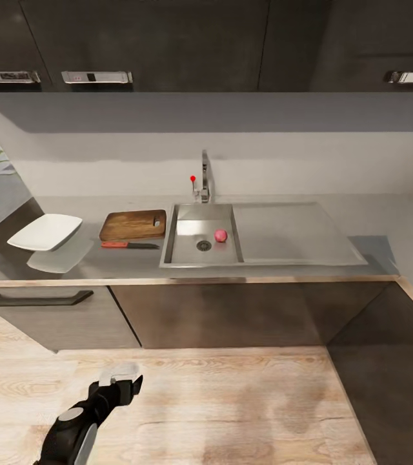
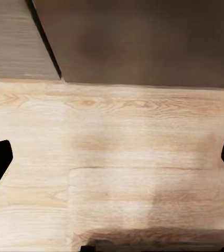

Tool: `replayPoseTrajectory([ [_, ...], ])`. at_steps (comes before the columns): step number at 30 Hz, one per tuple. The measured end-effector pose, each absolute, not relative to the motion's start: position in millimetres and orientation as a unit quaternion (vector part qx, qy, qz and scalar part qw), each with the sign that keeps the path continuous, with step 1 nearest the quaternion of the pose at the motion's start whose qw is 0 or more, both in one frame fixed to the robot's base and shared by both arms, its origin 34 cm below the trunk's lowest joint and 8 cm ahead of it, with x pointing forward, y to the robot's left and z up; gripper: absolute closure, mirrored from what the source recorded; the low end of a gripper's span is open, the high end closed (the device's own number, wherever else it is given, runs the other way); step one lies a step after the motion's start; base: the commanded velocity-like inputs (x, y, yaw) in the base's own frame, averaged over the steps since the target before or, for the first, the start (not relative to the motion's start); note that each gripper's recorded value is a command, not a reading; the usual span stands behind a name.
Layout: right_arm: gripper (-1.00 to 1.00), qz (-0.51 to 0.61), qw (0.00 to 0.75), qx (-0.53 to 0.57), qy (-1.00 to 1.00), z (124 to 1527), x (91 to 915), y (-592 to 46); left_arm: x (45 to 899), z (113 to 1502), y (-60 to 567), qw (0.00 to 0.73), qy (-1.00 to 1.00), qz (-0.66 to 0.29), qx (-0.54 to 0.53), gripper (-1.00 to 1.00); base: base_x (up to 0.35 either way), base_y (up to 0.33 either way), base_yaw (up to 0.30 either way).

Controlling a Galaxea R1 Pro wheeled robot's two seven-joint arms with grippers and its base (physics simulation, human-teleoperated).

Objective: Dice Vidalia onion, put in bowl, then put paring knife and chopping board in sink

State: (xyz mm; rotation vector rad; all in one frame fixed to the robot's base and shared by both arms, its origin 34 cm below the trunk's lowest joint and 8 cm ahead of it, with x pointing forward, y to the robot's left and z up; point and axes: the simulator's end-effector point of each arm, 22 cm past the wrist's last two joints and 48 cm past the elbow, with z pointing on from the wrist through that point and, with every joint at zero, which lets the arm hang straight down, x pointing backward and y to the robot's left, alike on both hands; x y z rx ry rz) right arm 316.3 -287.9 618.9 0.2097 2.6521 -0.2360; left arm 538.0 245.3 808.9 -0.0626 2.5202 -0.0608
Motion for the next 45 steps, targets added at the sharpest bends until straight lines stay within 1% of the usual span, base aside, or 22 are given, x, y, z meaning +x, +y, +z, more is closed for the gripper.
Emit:
replayPoseTrajectory([
  [4,-1.0,-0.088,0.233,0.077,0.965,619,316,-291,590,837,222,0.327,0.944,-0.044,-0.023,-1.0,0.0,0.0,0.0],
  [9,-1.0,-0.088,0.233,0.078,0.965,619,316,-290,628,863,200,0.333,0.941,-0.064,-0.023,-1.0,0.0,0.0,0.0],
  [15,-1.0,-0.088,0.233,0.078,0.965,619,316,-290,674,903,169,0.366,0.927,-0.082,0.005,-1.0,0.0,0.0,0.0],
  [19,-1.0,-0.088,0.233,0.079,0.965,619,316,-291,691,920,159,0.378,0.922,-0.087,0.014,-1.0,0.0,0.0,0.0],
  [24,-1.0,-0.088,0.233,0.08,0.965,619,316,-290,703,936,146,0.361,0.927,-0.096,0.022,-1.0,0.0,0.0,0.0],
  [28,-1.0,-0.088,0.233,0.081,0.965,619,316,-290,721,954,143,0.368,0.924,-0.096,0.027,-1.0,0.0,0.0,-0.039],
  [33,-1.0,-0.088,0.234,0.081,0.965,619,317,-290,760,990,141,0.394,0.914,-0.093,0.034,-1.0,0.0,0.0,-0.188],
  [38,-1.0,-0.087,0.235,0.081,0.965,620,318,-290,796,1009,140,0.398,0.912,-0.086,0.042,-1.0,0.0,0.0,-0.267],
  [45,-1.0,-0.086,0.237,0.082,0.964,621,319,-287,811,1018,141,0.4,0.912,-0.079,0.044,-1.0,0.0,0.0,-0.277],
])
